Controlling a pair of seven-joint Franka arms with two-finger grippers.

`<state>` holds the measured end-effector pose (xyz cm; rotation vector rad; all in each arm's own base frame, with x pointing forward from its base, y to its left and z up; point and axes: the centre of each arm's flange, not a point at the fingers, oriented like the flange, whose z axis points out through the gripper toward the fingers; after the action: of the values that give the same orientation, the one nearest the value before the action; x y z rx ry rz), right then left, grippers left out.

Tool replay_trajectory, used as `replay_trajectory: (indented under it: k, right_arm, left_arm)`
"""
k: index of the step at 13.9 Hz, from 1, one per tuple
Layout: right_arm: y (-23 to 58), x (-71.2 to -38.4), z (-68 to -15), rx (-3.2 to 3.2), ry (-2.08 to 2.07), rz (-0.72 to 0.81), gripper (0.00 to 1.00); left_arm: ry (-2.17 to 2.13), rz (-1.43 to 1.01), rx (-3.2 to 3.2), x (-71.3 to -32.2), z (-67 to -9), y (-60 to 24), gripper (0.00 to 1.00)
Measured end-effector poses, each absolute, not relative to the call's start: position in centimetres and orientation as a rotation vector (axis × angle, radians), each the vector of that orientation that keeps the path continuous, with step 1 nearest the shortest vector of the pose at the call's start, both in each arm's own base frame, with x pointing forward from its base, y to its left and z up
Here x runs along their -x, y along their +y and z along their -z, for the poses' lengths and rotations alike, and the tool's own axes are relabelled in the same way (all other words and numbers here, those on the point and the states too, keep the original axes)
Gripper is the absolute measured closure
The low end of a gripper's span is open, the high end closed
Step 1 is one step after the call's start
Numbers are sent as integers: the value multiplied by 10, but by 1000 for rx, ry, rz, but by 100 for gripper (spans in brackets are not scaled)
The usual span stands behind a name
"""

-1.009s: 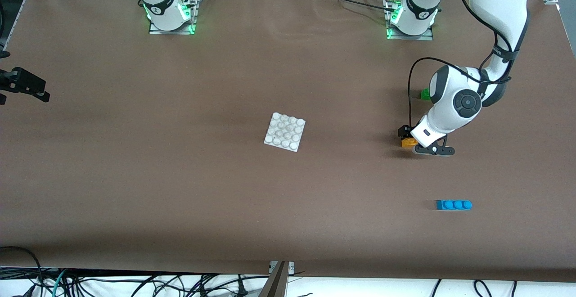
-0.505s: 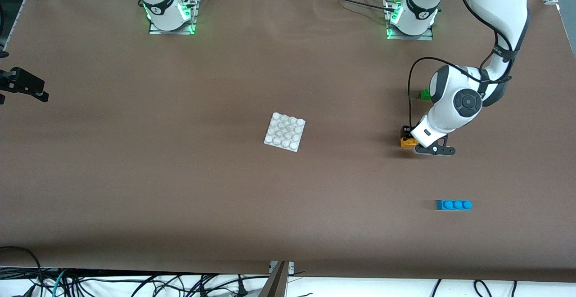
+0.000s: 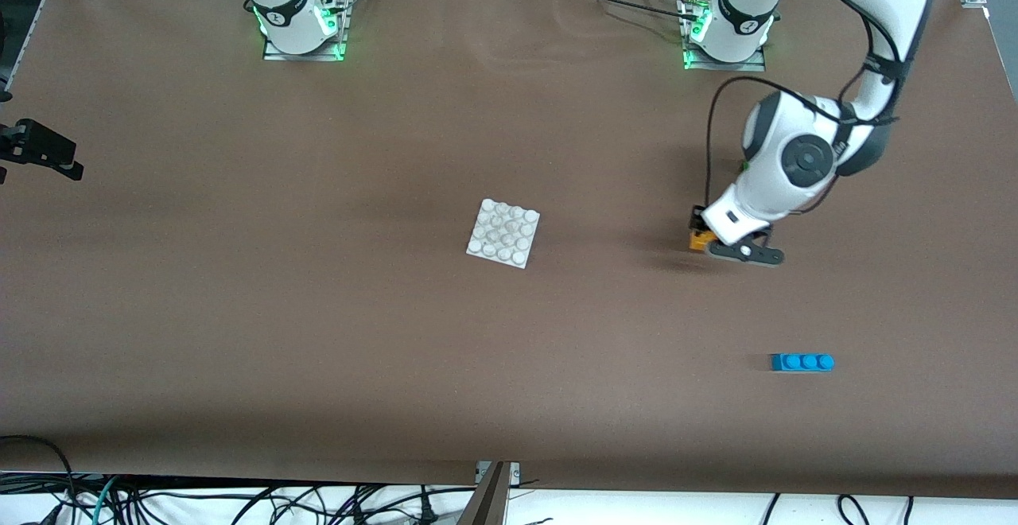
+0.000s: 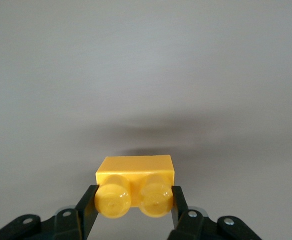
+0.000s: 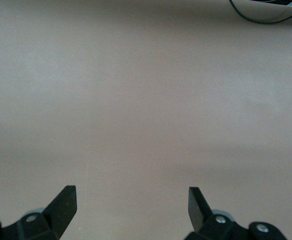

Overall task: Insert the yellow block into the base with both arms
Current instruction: 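Lift the yellow block and carry it over the white plate, then lower the yellow block onto the studs of the white plate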

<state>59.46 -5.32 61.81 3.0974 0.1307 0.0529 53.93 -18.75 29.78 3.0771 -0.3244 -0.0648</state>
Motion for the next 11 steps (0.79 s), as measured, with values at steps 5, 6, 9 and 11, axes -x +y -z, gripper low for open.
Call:
replay_trajectory:
  k: [5, 6, 9, 11]
  right_arm:
    - [-53, -595, -618, -3097, 130, -53, 0]
    - [-53, -595, -618, -3097, 130, -53, 0]
    - [-53, -595, -618, -3097, 130, -53, 0]
    - [-54, -595, -618, -3097, 130, -53, 0]
  left_arm:
    - [-543, -3, -2932, -492, -348, -369, 37]
    - [-546, 6, -2926, -486, -342, -396, 37]
    - [-547, 70, -2923, -469, -314, -468, 37]
    - [-580, 131, -2952, -465, -298, -498, 37]
